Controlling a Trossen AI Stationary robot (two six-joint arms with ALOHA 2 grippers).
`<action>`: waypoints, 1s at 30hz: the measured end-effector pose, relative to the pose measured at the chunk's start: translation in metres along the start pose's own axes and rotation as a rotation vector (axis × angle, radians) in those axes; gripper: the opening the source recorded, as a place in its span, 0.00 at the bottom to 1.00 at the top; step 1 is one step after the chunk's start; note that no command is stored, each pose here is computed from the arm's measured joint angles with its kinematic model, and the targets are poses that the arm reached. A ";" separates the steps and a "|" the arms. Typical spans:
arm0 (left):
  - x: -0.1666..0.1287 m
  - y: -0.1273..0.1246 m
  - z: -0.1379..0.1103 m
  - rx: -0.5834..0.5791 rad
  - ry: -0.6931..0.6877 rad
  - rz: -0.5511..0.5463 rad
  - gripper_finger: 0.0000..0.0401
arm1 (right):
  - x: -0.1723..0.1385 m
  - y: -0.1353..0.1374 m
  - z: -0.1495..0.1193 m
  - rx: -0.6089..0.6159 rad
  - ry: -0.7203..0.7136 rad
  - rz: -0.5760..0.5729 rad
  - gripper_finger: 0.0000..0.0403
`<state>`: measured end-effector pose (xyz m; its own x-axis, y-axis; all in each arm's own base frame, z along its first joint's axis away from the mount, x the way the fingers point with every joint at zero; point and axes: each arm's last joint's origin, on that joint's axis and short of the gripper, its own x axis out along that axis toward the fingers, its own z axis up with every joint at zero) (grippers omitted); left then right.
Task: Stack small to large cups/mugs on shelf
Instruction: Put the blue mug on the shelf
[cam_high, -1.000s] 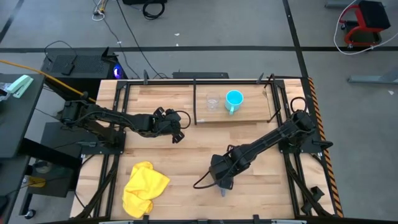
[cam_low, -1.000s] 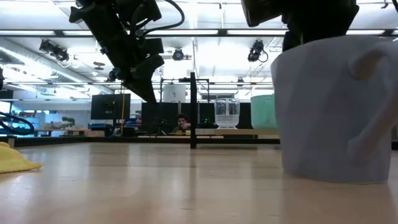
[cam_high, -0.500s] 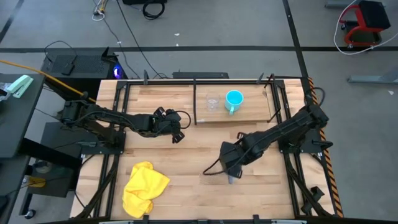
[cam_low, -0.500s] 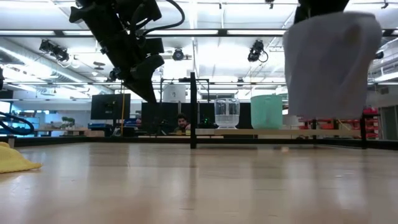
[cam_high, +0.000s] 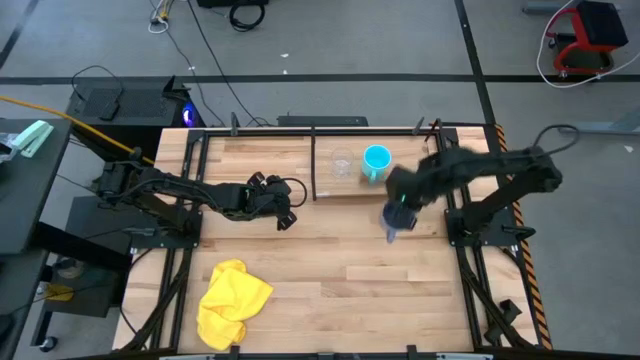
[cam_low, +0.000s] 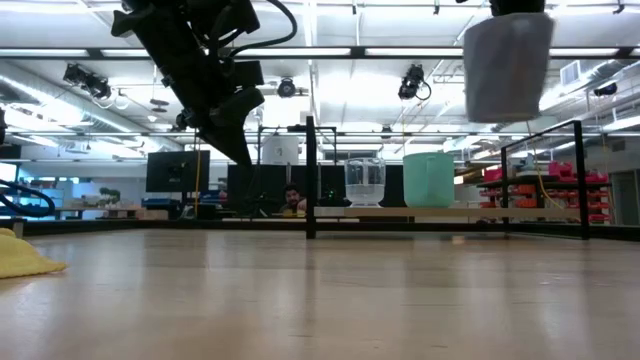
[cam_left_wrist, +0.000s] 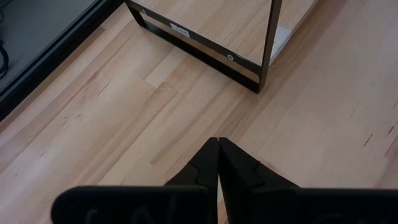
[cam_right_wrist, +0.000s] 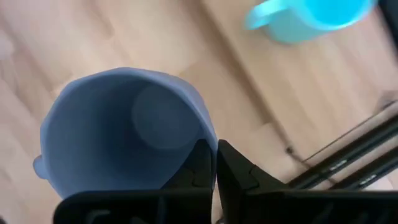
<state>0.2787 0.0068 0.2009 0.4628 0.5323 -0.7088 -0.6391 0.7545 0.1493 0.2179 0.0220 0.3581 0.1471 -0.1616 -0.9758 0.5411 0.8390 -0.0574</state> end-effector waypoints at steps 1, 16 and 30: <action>0.000 0.000 0.000 0.000 0.000 0.000 0.05 | -0.003 -0.009 0.002 0.014 -0.017 0.005 0.02; 0.000 0.000 0.000 0.008 0.001 0.001 0.06 | 0.000 -0.134 0.029 0.095 0.000 -0.097 0.02; 0.014 -0.004 -0.004 0.062 0.027 0.020 0.04 | 0.026 -0.194 0.045 0.063 0.099 -0.061 0.02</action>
<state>0.2852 0.0097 0.1876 0.4332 0.5372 -0.7237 -0.6085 0.7666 0.2049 0.1542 -0.1681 0.3534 0.0317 -0.1564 -0.9872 0.5979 0.7944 -0.1066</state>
